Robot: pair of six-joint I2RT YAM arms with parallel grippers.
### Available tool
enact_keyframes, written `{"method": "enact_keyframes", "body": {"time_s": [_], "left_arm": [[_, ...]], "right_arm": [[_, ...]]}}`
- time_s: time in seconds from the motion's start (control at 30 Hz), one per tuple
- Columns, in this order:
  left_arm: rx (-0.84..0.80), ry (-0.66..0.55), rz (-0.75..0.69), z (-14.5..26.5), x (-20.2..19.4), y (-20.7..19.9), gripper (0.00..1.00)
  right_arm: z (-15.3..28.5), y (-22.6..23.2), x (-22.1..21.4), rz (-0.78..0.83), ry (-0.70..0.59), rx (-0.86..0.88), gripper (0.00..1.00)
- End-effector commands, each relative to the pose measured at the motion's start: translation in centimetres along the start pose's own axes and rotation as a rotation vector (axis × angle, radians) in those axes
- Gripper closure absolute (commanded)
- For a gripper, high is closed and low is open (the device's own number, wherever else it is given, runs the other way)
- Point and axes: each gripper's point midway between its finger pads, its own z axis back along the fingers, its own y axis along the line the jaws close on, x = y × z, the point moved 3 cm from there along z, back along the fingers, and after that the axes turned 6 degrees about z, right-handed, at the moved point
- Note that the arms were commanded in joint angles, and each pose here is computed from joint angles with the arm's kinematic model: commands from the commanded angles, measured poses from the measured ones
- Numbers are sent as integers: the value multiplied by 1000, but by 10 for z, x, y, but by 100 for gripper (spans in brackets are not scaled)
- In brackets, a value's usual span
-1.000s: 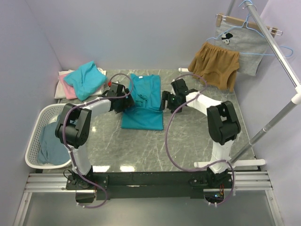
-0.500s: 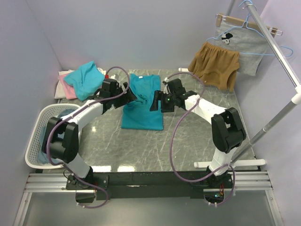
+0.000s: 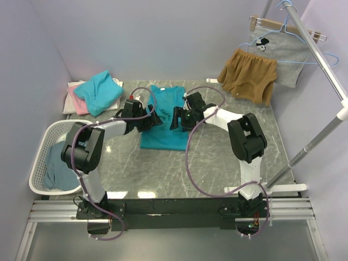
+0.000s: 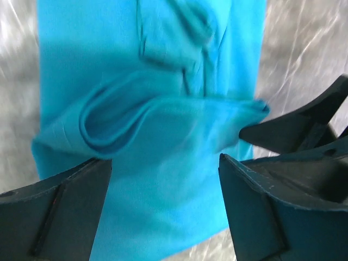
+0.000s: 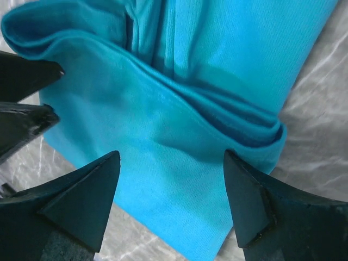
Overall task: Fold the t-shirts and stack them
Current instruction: Fold the folded rectangular tshirt in 1/3 of the way
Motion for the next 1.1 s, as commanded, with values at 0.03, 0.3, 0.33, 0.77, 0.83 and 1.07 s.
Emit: {"method": "enact_keyframes", "body": {"time_s": [0.03,0.3,0.33,0.77,0.83,1.07], "left_arm": [[-52,-177,-48,0,48,-17,15],[-16,-190,-9,-17,47,5,16],[0,-174,-3,-24,44,12,16],[-5,-316,-32,9,71,-6,14],[-24,-367,-52,31,84,-23,13],[99,-395,-55,70,84,-18,12]], "right_arm": [[-2,-15,13,29,-38,-48,17],[-10,-27,6,2,-23,-43,17],[-10,-27,7,3,-26,-44,17],[32,-15,35,53,-179,-34,16],[42,-14,38,65,-209,-41,16],[74,-15,39,71,-227,-102,15]]}}
